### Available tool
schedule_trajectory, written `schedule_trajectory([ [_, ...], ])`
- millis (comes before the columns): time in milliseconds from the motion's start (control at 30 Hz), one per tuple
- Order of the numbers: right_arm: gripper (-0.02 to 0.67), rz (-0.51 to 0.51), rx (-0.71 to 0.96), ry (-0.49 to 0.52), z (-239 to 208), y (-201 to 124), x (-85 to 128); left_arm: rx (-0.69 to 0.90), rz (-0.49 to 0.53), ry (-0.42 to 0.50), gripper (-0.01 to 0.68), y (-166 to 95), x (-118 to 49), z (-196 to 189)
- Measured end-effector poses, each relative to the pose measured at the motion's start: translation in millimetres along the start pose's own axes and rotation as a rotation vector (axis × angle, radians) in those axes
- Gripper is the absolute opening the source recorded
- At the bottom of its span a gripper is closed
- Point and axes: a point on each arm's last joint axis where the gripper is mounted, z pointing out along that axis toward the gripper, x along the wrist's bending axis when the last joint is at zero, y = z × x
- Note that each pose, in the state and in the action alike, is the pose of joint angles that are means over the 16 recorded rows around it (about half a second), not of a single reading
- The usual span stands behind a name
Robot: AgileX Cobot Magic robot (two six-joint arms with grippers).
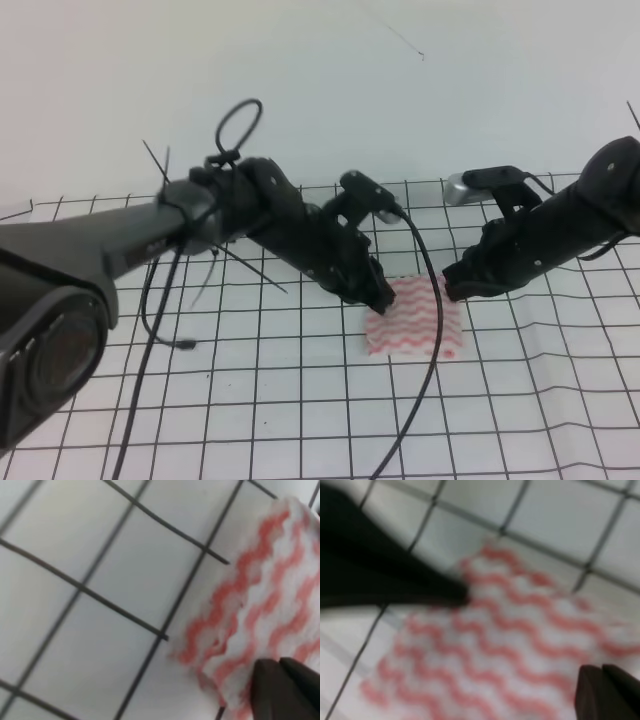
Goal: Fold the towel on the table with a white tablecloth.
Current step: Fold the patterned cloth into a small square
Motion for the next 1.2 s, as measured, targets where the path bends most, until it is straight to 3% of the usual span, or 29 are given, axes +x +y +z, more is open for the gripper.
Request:
schedule_trajectory([
  [433, 0.000, -0.114, 0.095, 0.101, -17, -6, 12, 0.011, 0.001, -0.103, -0.002, 15, -1.2, -23],
  [833, 0.000, -0.117, 0.138, 0.105, -7, -12, 8, 0.063, -0.034, -0.175, -0.002, 4, -1.5, -8],
  [1200, 0.000, -0.106, 0.163, 0.127, -3, -15, 8, 0.064, -0.029, -0.182, -0.001, 2, 0.4, -4],
])
